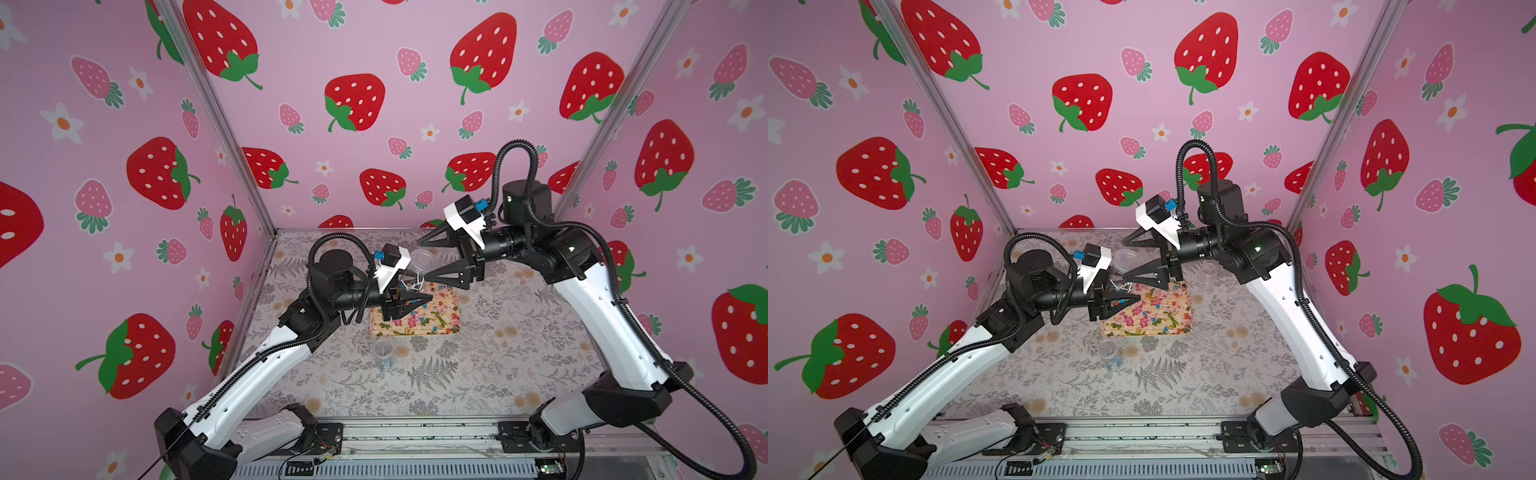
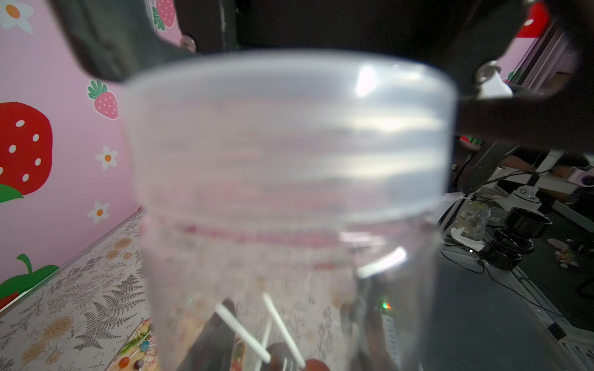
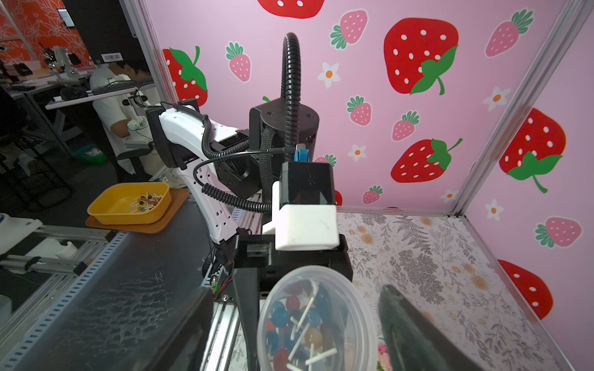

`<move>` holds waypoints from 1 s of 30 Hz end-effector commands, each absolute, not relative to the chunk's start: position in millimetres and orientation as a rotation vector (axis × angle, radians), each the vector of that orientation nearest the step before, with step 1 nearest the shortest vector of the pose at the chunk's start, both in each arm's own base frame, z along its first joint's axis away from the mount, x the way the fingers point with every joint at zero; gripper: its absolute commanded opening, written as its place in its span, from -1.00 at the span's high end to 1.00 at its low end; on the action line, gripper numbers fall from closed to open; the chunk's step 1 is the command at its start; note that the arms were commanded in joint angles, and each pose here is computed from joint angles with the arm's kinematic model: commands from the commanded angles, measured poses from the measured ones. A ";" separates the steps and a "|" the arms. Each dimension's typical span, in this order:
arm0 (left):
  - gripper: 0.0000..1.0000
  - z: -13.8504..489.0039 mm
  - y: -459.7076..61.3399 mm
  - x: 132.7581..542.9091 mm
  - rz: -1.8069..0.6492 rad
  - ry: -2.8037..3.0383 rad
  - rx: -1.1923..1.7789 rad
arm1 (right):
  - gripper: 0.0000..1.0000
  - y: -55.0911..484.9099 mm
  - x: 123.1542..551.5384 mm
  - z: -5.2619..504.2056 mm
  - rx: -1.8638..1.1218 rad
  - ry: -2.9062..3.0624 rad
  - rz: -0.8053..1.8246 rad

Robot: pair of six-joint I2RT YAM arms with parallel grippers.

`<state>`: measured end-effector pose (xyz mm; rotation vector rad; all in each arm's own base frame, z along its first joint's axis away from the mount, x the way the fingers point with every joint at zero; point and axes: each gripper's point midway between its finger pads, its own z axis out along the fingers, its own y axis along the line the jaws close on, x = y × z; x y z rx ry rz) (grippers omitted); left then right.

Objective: Pour the candies out of the jar
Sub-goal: Unscrew the lid from the jar.

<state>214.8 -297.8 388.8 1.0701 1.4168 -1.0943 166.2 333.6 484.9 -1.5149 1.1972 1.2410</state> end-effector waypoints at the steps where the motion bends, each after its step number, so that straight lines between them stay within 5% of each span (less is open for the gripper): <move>1: 0.20 398.0 -293.9 215.4 -1.068 1.379 1.050 | -0.82 320.5 162.3 509.7 -1.412 1.213 1.199; 19: 0.20 392.5 -292.5 221.5 -1.033 1.397 1.040 | -0.95 330.1 189.7 481.1 -1.124 1.671 1.131; 30: 0.20 391.4 -292.2 221.8 -1.030 1.402 1.041 | -0.74 342.2 191.1 461.8 -1.163 1.722 1.117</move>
